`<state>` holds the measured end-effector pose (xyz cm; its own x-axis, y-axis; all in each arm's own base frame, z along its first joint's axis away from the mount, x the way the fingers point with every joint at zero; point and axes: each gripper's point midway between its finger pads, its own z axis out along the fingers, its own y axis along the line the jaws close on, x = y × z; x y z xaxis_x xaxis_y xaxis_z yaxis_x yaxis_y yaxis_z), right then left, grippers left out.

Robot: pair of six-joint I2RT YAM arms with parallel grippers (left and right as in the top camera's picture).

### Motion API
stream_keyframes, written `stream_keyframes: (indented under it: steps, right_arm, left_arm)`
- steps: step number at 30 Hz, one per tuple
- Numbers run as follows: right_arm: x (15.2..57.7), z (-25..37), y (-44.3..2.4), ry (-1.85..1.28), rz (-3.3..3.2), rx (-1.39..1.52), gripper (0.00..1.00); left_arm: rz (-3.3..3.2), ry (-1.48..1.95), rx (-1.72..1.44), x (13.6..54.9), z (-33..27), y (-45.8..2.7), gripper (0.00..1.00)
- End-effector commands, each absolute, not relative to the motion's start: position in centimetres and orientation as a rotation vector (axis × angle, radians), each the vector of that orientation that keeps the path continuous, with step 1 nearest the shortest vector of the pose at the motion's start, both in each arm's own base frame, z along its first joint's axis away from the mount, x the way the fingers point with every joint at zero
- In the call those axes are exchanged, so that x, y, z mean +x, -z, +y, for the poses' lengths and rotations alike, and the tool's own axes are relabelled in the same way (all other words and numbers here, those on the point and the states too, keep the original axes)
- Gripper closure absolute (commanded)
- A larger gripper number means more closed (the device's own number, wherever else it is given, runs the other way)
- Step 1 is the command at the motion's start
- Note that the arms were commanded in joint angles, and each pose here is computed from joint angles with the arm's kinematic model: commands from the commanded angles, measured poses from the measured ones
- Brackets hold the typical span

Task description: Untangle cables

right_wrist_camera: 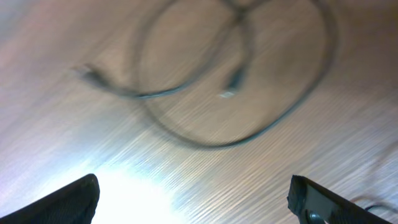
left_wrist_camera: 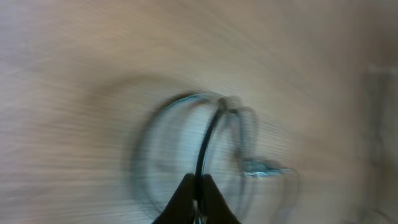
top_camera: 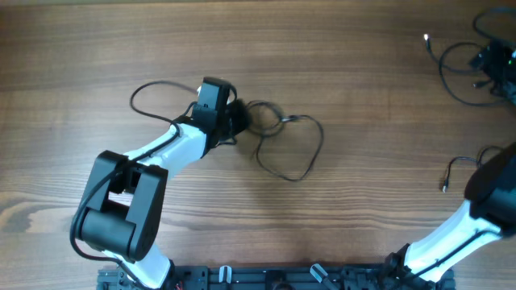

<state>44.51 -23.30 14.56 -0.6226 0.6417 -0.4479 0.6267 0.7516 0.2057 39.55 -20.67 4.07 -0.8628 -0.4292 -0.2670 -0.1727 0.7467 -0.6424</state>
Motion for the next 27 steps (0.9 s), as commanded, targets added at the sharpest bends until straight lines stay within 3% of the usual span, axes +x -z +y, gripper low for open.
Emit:
stream_keyframes:
  steps: [1, 3, 4, 6, 7, 14, 19, 21, 23, 24, 25, 27]
  right_arm:
    - [45.9, -15.3, -18.4, -0.317, 2.466, 0.753, 0.00]
    - [45.3, -11.7, -17.4, -0.402, 2.547, 0.756, 0.00]
    - [44.6, -9.6, -16.3, -0.435, 2.605, 0.781, 0.00]
    - [43.0, -5.2, -14.4, -0.476, 2.739, 0.723, 0.00]
    - [42.1, -2.9, -13.3, -0.490, 2.807, 0.680, 0.00]
    - [35.7, 9.9, -5.0, -0.511, 3.101, 0.311, 0.00]
    - [34.9, 10.0, -0.4, -0.236, 3.055, -0.076, 0.00]
    - [35.0, 10.2, 0.8, -0.232, 3.006, -0.225, 0.07]
    - [34.8, 10.2, 1.8, -0.235, 2.982, -0.240, 0.37]
    - [34.5, 10.3, 2.0, -0.253, 2.987, -0.240, 0.58]
    - [34.2, 10.8, 2.0, -0.302, 2.996, -0.237, 0.96]
    - [33.7, 12.4, 1.4, -0.452, 2.991, -0.244, 0.96]
  left_arm:
    - [2.416, 1.214, -0.113, 38.8, -26.9, -8.5, 0.90]
    - [2.435, 1.214, -0.095, 38.2, -27.5, -8.3, 0.58]
    - [2.470, 1.196, -0.110, 37.8, -27.2, -7.6, 0.32]
    - [2.545, 1.120, -0.169, 37.5, -25.3, -6.1, 0.04]
    - [2.578, 1.083, -0.225, 37.5, -24.0, -5.4, 0.00]
    - [2.643, 0.962, -0.588, 38.1, -14.8, -4.6, 0.00]
    - [2.648, 0.794, -0.778, 38.3, -9.9, -3.1, 0.00]
    - [2.646, 0.757, -0.793, 38.3, -9.3, -2.9, 0.00]
    - [2.652, 0.736, -0.801, 38.2, -9.1, -2.7, 0.00]
    - [2.659, 0.725, -0.808, 38.0, -9.0, -2.6, 0.00]
    - [2.665, 0.700, -0.818, 37.9, -8.7, -2.4, 0.00]
    - [2.666, 0.666, -0.828, 37.8, -8.3, -2.2, 0.00]
